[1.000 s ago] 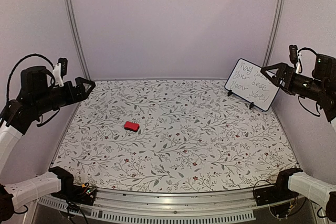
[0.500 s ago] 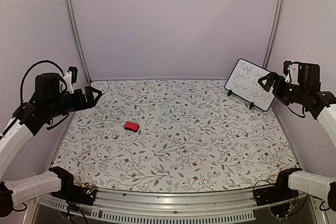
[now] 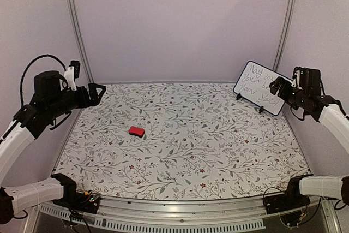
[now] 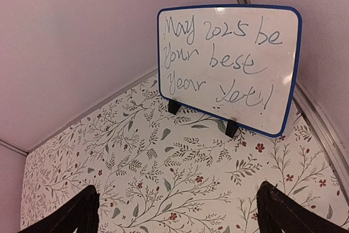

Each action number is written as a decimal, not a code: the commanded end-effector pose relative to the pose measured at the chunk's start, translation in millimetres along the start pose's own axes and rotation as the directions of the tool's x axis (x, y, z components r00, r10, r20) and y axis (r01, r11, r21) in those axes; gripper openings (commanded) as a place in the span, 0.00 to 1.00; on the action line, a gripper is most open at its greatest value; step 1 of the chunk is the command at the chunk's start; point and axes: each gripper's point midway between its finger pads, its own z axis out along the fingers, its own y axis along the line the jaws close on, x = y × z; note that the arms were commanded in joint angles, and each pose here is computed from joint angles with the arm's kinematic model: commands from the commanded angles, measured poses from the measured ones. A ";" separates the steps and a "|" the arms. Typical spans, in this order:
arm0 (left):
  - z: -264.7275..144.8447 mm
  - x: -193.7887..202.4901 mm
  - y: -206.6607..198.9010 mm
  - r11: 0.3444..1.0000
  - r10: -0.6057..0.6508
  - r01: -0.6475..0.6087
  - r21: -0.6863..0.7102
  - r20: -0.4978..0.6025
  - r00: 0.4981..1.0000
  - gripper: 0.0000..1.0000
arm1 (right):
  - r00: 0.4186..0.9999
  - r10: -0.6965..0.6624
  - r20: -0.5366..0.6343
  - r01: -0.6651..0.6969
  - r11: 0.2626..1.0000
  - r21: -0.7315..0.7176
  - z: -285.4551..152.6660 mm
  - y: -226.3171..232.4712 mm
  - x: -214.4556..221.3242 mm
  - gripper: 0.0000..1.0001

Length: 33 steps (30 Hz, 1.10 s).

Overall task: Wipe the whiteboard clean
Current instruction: Move the whiteboard to the center of the board.

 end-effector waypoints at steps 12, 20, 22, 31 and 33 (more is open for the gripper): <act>-4.8 -2.4 -0.3 0.998 0.000 -0.004 0.065 0.068 0.998 1.00 | 0.999 0.040 0.037 -0.045 0.988 0.148 48.1 -38.2 19.1 0.99; -0.7 -1.0 4.3 0.996 -0.031 0.026 0.087 0.056 0.998 1.00 | 0.999 0.023 0.039 -0.030 0.982 0.185 55.5 -35.5 14.7 0.99; -0.1 -1.1 5.8 0.996 -0.036 0.031 0.088 0.055 0.998 1.00 | 0.999 0.021 0.032 -0.027 0.981 0.192 57.7 -37.0 18.0 0.99; 7.1 3.9 14.9 0.997 -0.046 0.044 0.056 0.033 0.998 1.00 | 1.000 0.009 0.017 -0.012 0.973 0.229 64.3 -42.6 25.7 0.99; 7.0 3.9 15.0 0.997 -0.046 0.044 0.056 0.033 0.998 1.00 | 1.000 0.005 0.012 -0.008 0.971 0.240 66.2 -45.6 29.1 0.99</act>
